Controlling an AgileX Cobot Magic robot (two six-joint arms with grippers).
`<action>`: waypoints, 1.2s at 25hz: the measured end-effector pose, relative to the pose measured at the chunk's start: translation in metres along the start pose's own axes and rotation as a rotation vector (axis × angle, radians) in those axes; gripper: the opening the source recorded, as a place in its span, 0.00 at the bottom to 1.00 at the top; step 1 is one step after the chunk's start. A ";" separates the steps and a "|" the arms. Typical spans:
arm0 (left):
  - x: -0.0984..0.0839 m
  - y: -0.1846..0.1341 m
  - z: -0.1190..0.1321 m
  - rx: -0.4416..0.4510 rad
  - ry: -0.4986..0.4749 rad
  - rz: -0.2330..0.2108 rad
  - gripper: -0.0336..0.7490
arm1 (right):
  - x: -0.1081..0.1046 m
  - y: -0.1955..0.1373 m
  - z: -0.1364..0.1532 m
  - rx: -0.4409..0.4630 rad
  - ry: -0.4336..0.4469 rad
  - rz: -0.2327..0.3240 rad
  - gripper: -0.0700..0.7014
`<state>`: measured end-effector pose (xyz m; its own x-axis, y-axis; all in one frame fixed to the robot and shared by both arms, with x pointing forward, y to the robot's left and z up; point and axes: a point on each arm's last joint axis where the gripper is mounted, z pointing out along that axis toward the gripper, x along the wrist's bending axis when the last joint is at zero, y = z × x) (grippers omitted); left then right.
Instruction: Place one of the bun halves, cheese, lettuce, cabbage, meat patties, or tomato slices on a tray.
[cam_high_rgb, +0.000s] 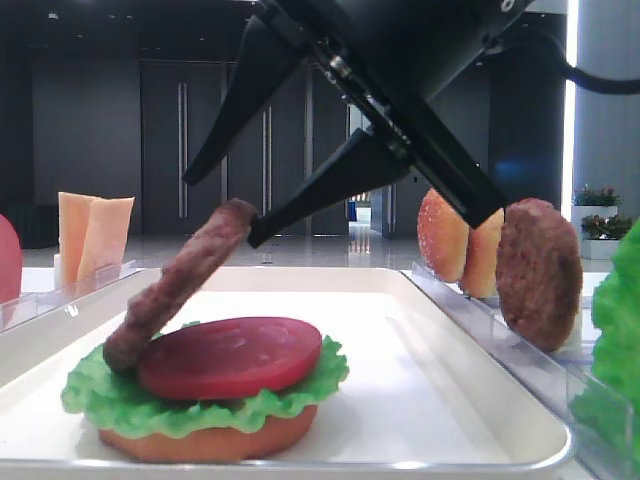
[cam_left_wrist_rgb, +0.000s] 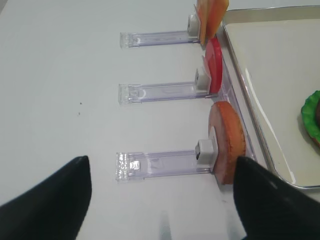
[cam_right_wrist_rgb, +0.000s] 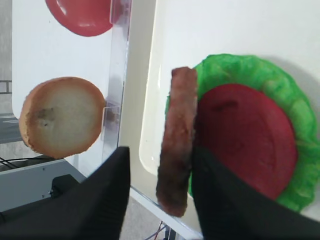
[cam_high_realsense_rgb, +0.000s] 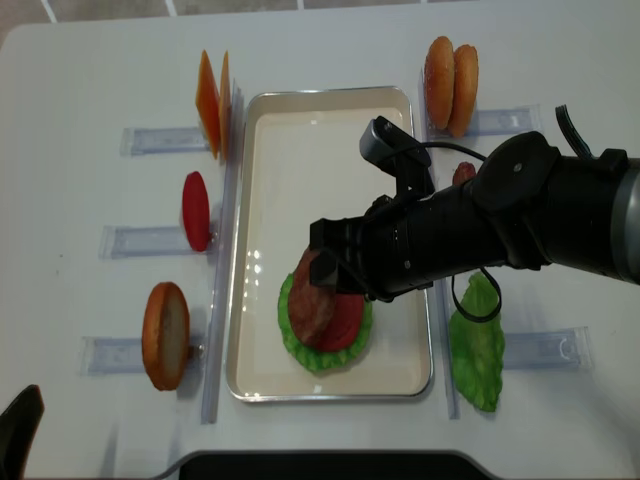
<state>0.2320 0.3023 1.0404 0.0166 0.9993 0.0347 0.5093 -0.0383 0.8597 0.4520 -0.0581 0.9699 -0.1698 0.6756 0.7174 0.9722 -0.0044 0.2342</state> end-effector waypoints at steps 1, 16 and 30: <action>0.000 0.000 0.000 0.000 0.000 0.000 0.93 | 0.000 0.000 0.000 0.001 -0.002 -0.006 0.47; 0.000 0.000 0.000 0.000 0.000 0.000 0.93 | -0.008 0.004 -0.002 -0.009 -0.053 -0.025 0.66; 0.000 0.000 0.000 0.000 0.000 0.000 0.93 | -0.012 0.007 -0.021 0.015 -0.166 -0.046 0.70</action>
<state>0.2320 0.3023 1.0404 0.0166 0.9993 0.0347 0.5093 -0.0383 0.8597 0.4577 -0.0812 0.9768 -0.1861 0.7870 0.5881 0.9666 0.0392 0.2534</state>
